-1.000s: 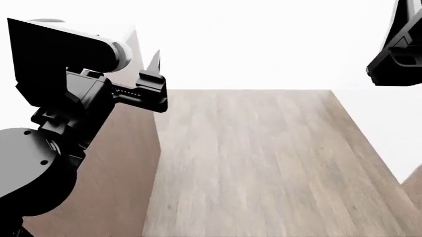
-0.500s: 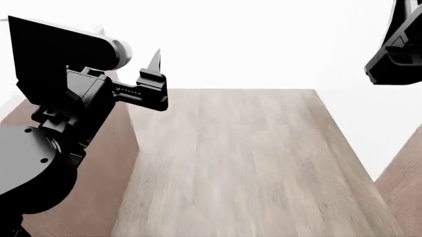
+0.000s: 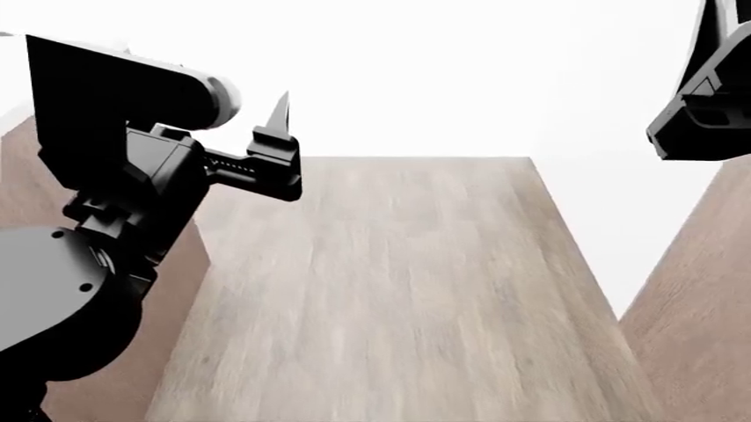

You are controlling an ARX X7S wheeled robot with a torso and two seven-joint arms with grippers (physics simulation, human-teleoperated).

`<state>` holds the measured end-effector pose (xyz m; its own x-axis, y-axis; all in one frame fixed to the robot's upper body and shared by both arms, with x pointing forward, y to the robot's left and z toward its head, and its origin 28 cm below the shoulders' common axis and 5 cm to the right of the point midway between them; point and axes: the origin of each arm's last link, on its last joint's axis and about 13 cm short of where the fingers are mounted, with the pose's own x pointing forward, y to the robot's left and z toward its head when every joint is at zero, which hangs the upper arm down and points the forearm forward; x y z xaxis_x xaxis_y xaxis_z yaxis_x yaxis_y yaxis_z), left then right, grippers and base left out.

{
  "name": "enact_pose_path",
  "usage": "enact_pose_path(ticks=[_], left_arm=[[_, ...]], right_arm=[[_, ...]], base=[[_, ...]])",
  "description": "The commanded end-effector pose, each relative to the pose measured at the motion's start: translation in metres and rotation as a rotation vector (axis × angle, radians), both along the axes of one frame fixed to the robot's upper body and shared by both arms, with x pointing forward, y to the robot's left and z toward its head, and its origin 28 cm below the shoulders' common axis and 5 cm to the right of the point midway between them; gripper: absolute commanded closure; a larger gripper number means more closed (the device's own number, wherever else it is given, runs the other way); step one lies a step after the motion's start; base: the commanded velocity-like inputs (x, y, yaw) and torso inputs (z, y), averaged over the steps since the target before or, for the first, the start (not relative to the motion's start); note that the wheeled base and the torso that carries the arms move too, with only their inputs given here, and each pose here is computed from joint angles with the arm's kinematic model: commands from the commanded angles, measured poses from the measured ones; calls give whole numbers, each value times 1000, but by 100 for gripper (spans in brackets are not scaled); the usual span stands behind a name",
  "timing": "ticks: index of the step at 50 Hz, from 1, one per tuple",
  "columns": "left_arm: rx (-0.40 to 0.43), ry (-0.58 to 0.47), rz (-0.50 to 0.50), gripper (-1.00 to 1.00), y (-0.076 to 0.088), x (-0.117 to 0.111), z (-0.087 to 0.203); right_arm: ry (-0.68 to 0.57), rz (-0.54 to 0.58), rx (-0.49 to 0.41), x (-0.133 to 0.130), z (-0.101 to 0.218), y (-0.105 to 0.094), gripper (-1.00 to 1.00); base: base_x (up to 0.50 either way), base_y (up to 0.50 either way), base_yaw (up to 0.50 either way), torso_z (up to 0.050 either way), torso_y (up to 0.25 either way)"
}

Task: Move the drinks to the dining counter.

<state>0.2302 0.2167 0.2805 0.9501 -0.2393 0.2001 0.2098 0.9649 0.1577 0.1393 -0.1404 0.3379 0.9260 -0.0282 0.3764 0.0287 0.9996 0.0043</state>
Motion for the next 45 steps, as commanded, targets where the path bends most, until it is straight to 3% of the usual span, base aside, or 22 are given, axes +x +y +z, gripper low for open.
enact_pose_path(ticks=[1,45], left_arm=[[5,4,-1,-100,-1,1,-1],[-3,2,4,-100,2,0,-2]], right_arm=[[5,-1,1,1,-3,-1,-100],[4,4,-13,2,1,2,-100]], base=[[-45,-500,0,0,0],[-46,-500,0,0,0]])
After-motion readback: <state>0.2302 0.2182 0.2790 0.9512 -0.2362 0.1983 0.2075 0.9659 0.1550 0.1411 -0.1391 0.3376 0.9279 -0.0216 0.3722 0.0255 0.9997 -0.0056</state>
